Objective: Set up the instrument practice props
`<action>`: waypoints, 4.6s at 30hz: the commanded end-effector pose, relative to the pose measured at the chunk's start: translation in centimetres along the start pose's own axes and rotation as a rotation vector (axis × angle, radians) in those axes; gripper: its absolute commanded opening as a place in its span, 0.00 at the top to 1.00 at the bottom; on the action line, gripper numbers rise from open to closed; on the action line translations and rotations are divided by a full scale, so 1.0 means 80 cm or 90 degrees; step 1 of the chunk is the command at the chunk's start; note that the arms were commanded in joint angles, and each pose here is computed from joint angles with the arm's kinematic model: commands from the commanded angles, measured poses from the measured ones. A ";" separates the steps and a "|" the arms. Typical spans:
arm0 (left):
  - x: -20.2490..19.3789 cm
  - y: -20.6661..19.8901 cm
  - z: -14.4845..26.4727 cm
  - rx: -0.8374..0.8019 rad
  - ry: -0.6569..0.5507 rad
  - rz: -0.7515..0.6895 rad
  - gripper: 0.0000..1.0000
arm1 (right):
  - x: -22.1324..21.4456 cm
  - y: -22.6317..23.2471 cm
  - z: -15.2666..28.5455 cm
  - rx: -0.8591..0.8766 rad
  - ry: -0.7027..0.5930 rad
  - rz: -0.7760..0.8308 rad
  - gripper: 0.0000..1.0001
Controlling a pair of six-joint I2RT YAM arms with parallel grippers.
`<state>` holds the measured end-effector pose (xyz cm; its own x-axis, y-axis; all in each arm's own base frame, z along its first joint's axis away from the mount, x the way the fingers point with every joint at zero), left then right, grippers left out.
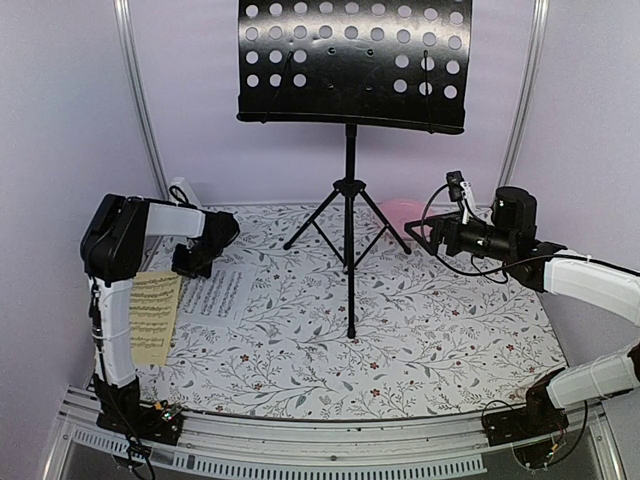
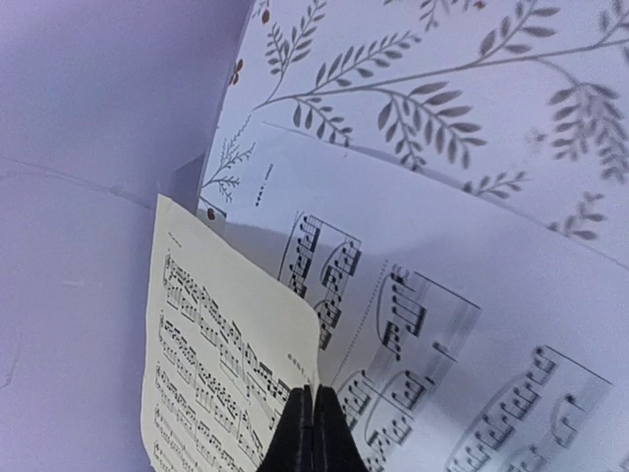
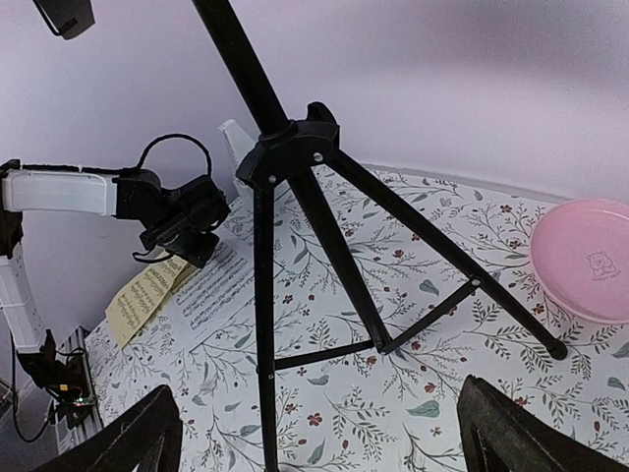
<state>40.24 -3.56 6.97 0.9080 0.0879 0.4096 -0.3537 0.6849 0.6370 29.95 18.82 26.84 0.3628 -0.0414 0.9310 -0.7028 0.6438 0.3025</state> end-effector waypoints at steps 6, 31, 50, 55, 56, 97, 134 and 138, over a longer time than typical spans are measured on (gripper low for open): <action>0.013 -0.023 0.143 -0.164 -0.069 0.038 1.00 | -0.004 0.013 0.005 0.045 0.006 -0.013 0.01; -0.029 -0.182 0.299 -0.557 0.029 0.127 0.57 | -0.035 0.042 0.046 0.098 0.042 -0.069 0.00; -0.104 -0.044 0.192 -0.656 0.019 0.149 0.45 | -0.052 0.111 0.038 0.184 0.092 -0.026 0.03; -0.139 -0.051 0.171 -0.644 0.060 0.141 0.46 | -0.053 0.130 0.035 0.210 0.098 -0.017 0.03; -0.146 -0.053 0.171 -0.646 0.065 0.140 0.46 | -0.054 0.133 0.033 0.215 0.100 -0.015 0.04; -0.256 0.022 0.196 -0.825 0.111 0.241 0.32 | -0.181 0.197 -0.109 0.208 0.305 -0.030 0.21; -0.245 0.015 0.196 -1.064 0.042 0.197 0.39 | -0.310 0.168 -0.221 0.140 0.527 0.069 0.88; -0.241 0.005 0.187 -1.028 0.074 0.207 0.39 | -0.309 0.168 -0.215 0.143 0.525 0.069 0.88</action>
<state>17.85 -15.59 8.60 0.8964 0.3565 0.2634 -0.0134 0.6157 -0.7879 23.20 42.56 6.27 0.5504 0.5885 0.5922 -0.8319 0.4465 0.3295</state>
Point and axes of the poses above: each gripper's point midway between its finger pads, its own z axis back along the fingers, its own y axis along the line the jaws close on, x = y × z, the point moved 6 cm from there along z, back along the fingers, and after that the axes turned 4 degrees about z, right-handed, at the moved point
